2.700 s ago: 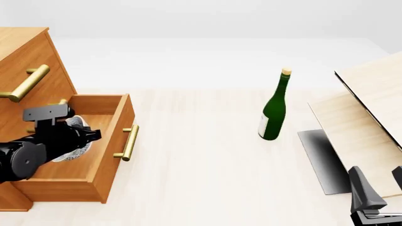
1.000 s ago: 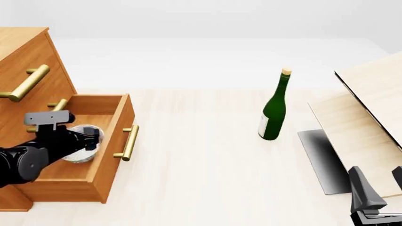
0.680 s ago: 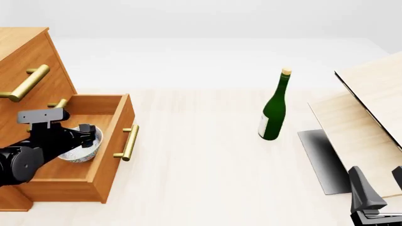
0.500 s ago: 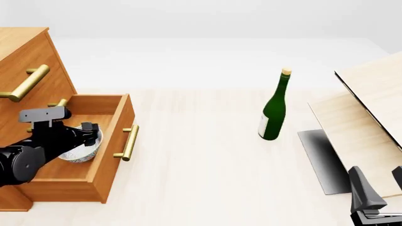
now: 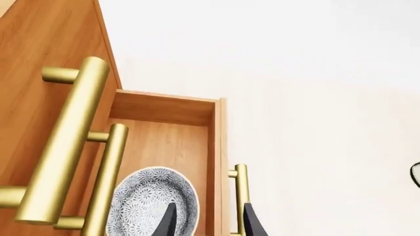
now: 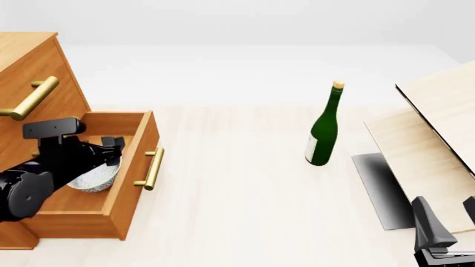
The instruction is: Put the bowl in the bottom drawer of the cabinet.
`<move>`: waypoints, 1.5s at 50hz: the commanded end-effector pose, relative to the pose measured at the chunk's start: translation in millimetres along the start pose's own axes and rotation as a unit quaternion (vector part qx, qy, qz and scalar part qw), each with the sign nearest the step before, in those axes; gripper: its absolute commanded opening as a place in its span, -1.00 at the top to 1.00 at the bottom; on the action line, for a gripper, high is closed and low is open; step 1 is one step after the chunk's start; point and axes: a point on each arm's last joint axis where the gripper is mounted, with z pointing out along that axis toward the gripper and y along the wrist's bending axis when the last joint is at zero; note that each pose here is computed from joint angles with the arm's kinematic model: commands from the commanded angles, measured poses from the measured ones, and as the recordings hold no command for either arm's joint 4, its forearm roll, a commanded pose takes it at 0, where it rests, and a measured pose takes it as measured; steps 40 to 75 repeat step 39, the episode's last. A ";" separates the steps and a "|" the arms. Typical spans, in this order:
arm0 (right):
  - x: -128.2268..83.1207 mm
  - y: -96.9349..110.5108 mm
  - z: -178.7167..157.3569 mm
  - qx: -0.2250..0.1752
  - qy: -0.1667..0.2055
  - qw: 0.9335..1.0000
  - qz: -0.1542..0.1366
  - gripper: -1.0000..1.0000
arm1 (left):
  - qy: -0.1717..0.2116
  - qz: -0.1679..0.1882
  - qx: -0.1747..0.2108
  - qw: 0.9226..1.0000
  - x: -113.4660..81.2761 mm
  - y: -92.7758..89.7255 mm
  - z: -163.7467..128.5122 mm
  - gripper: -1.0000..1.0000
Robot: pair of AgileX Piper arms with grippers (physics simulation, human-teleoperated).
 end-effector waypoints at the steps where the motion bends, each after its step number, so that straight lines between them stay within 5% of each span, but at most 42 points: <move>1: 0.0 0.0 0.0 0.000 0.000 1.000 0.000 -1.00 | -0.018 0.000 0.014 1.000 -5.8 -6.4 -11.9 -1.00; 27: 0.0 0.0 0.0 0.000 0.000 1.000 0.000 -1.00 | -0.073 0.013 0.061 0.995 -22.8 -25.6 -53.5 -1.00; 31: 0.0 0.0 0.0 0.000 0.000 1.000 0.000 -1.00 | -0.077 0.002 0.059 0.995 -10.7 -21.1 -55.2 -1.00; 39: 0.0 0.0 0.0 0.000 0.000 1.000 0.000 -1.00 | -0.097 0.008 0.067 0.993 -16.2 -22.9 -72.6 -1.00; 75: 0.0 0.0 0.0 0.000 0.000 1.000 0.000 -1.00 | -0.097 0.008 0.067 0.993 -16.2 -22.9 -72.6 -1.00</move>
